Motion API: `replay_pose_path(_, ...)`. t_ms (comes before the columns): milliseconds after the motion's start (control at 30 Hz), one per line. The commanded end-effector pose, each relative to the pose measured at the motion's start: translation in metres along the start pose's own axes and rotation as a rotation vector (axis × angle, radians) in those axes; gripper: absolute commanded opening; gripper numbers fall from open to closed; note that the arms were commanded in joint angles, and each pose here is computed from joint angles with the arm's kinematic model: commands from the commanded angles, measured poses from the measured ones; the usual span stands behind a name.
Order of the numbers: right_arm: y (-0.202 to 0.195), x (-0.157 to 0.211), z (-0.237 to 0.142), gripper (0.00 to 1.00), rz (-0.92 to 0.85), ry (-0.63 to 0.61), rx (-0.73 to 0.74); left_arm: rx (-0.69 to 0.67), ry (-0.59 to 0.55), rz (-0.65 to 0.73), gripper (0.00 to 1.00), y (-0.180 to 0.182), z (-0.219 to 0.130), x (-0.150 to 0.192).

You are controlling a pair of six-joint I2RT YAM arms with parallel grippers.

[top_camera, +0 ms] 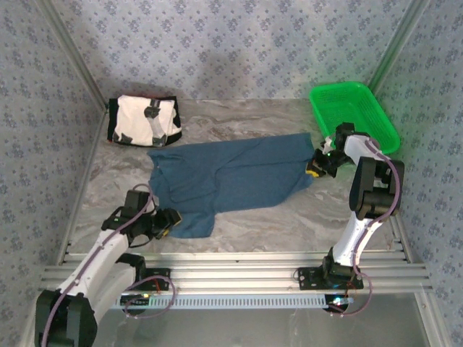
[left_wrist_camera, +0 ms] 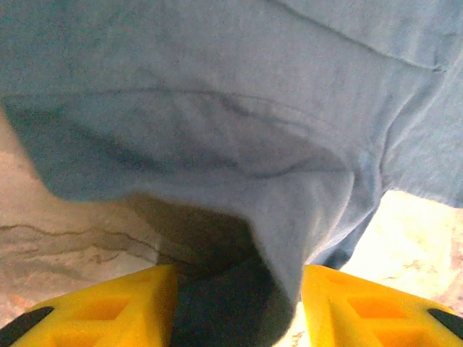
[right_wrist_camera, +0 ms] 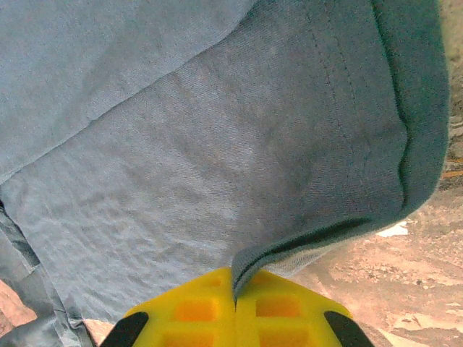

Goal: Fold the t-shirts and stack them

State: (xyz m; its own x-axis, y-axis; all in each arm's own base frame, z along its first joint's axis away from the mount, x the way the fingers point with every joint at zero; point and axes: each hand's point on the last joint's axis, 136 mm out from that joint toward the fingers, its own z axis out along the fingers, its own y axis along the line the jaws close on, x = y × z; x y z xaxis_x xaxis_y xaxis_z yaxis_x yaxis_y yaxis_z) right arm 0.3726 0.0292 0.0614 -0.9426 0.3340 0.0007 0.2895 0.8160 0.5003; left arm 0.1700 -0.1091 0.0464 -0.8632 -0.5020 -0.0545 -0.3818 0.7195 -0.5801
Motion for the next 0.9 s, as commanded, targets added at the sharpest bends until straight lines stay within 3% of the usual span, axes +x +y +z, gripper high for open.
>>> replay_pose_path(0, 0.006, -0.004, -0.001, 0.0, -0.005, 0.005, -0.02, -0.077, 0.01, -0.034, 0.47, 0.015, -0.001, 0.008)
replay_pose_path(167, 0.006, -0.005, -0.002, 0.0, -0.003, 0.003, -0.022, -0.13, 0.017, -0.007, 0.48, 0.021, -0.001, 0.018)
replay_pose_path(433, 0.006, -0.005, -0.001, 0.0, -0.001, 0.004, -0.021, -0.1, -0.001, 0.02, 0.47, 0.017, -0.003, 0.02)
replay_pose_path(533, 0.006, -0.005, 0.0, 0.0, 0.006, 0.007, -0.024, -0.045, 0.013, 0.039, 0.37, 0.008, -0.001, 0.024)
replay_pose_path(733, 0.007, -0.003, -0.005, 0.0, 0.014, -0.005, -0.021, 0.141, 0.051, 0.087, 0.02, -0.032, -0.011, 0.029)
replay_pose_path(867, 0.006, 0.002, -0.012, 0.0, 0.014, -0.008, -0.004, 0.131, -0.038, 0.096, 0.0, -0.043, -0.043, 0.016)
